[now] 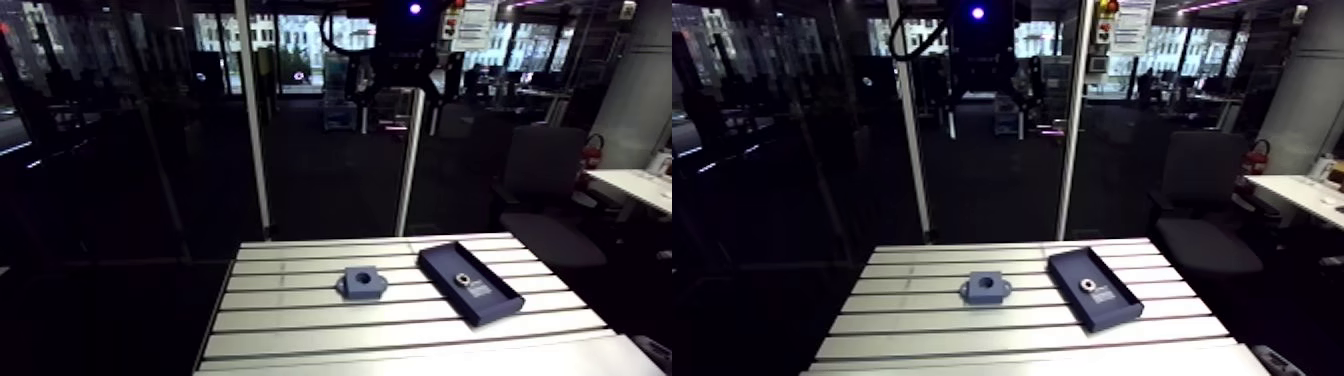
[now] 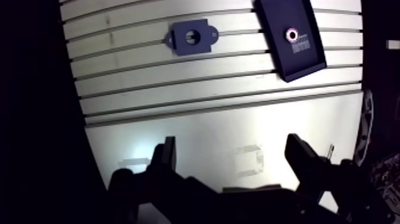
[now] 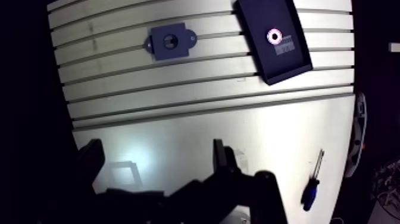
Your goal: Pick up the bearing and press it into the housing until flush.
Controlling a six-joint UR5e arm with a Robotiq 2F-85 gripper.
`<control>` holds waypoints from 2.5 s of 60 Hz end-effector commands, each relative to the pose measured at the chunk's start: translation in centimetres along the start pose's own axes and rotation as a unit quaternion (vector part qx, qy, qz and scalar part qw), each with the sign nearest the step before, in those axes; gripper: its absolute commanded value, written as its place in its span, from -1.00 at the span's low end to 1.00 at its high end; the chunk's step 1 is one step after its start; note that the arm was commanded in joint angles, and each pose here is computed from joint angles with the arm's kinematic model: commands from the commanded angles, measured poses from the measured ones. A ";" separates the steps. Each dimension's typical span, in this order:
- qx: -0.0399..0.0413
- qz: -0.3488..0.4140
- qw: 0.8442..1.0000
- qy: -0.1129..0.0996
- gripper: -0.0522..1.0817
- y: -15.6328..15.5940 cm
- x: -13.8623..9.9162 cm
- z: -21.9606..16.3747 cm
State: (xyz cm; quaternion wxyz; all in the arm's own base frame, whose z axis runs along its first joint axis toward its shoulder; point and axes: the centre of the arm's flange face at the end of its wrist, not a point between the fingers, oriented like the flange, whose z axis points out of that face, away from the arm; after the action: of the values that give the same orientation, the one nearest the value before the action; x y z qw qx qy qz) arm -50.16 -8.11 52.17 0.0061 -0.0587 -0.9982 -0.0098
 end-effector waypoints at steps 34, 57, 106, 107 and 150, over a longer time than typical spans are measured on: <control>0.000 -0.017 1.000 -0.016 -0.90 1.8 -2.9 0.9; 0.001 -0.063 0.998 -0.007 -0.90 10.5 2.4 5.6; 0.005 -0.089 0.996 -0.029 -0.90 16.1 8.2 19.8; 0.005 -0.089 0.996 -0.029 -0.90 16.1 8.2 19.8; 0.014 -0.083 0.995 -0.050 -0.90 20.4 9.0 28.2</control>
State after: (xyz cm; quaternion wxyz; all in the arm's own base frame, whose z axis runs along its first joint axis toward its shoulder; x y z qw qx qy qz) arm -56.82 12.75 27.16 -0.0345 0.0266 -0.9990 0.0018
